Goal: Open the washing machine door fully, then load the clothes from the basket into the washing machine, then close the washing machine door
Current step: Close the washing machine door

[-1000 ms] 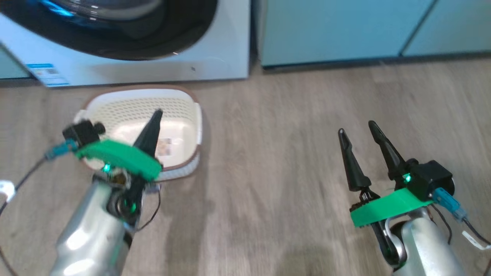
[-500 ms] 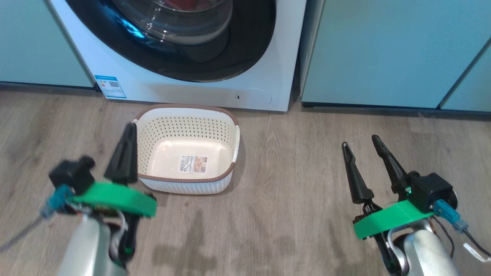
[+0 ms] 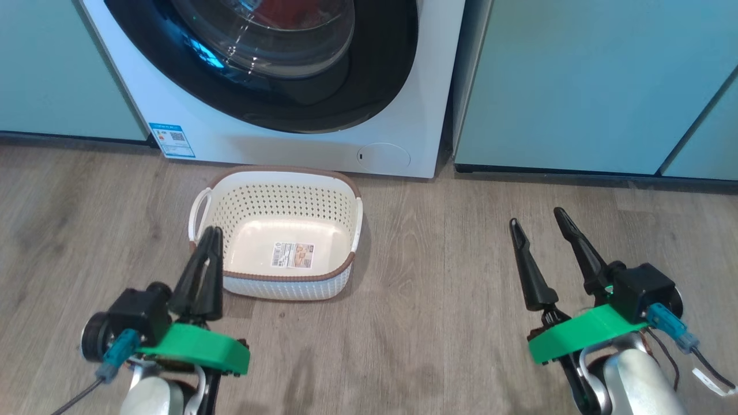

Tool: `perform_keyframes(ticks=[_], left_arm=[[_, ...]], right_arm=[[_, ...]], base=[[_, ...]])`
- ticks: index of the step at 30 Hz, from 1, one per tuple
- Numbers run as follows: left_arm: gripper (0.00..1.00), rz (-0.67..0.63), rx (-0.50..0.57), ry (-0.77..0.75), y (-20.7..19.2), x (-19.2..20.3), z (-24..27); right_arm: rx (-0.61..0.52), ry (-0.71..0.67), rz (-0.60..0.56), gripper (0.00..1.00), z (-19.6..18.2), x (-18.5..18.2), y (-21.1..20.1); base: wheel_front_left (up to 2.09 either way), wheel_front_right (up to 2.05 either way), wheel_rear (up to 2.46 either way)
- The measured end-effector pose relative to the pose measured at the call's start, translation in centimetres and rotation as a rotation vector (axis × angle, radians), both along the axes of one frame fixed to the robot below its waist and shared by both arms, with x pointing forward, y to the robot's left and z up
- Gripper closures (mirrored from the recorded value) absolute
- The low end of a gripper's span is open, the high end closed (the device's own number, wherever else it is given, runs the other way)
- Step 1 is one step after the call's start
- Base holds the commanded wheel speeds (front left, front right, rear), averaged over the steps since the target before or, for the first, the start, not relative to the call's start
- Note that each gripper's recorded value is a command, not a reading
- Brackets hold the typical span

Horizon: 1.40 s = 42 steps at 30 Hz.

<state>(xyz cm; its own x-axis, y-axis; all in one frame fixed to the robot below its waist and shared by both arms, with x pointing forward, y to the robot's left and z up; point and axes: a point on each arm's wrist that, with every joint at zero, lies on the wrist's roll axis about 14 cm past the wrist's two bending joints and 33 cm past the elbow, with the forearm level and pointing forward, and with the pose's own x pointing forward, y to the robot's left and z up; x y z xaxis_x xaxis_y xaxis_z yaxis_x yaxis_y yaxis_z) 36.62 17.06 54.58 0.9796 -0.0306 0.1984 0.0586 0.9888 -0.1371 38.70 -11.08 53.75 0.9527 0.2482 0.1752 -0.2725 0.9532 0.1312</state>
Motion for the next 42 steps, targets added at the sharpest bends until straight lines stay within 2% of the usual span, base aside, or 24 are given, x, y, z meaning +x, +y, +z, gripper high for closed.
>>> perform_keyframes(ticks=[1, 2, 9, 38, 39, 40, 41, 42], left_arm=[[0.24, 0.004, 0.000, 0.002, 0.0, 0.0, -0.1], [0.00, 0.005, 0.000, 0.003, 0.0, -0.1, -0.1], [0.00, 0.001, 0.029, 0.009, -0.7, -0.3, -0.3], [0.00, -0.013, 0.031, 0.042, -1.5, -0.3, -1.3], [0.00, -0.014, 0.031, 0.046, -1.6, -0.3, -1.4], [0.00, -0.017, 0.031, 0.051, -1.7, -0.2, -1.6], [0.00, -0.020, 0.031, 0.057, -1.8, -0.1, -1.8], [0.00, -0.024, 0.031, 0.063, -1.9, -0.1, -2.0]], right_arm=[[0.000, 0.000, -0.001, 0.00, 0.0, 0.0, 0.0], [0.000, 0.000, -0.001, 0.00, 0.0, 0.0, 0.0], [0.007, -0.003, 0.000, 0.00, 0.1, -0.1, 0.0], [0.010, 0.018, -0.014, 0.00, -0.6, -0.2, -0.5], [0.008, 0.018, -0.020, 0.05, -0.6, -0.1, -0.7], [0.009, 0.018, -0.026, 0.95, -0.6, 0.1, -0.9], [0.005, 0.019, -0.029, 1.00, -0.7, 0.2, -1.0], [-0.001, 0.020, -0.029, 1.00, -0.8, 0.3, -1.0]], base=[[0.00, 0.00, 0.00], [0.00, 0.00, 0.00], [0.00, 0.00, 0.00], [0.00, 0.00, 0.00], [0.00, 0.00, 0.00], [0.00, 0.00, 0.00], [0.00, 0.00, 0.00], [0.00, 0.00, 0.00]])
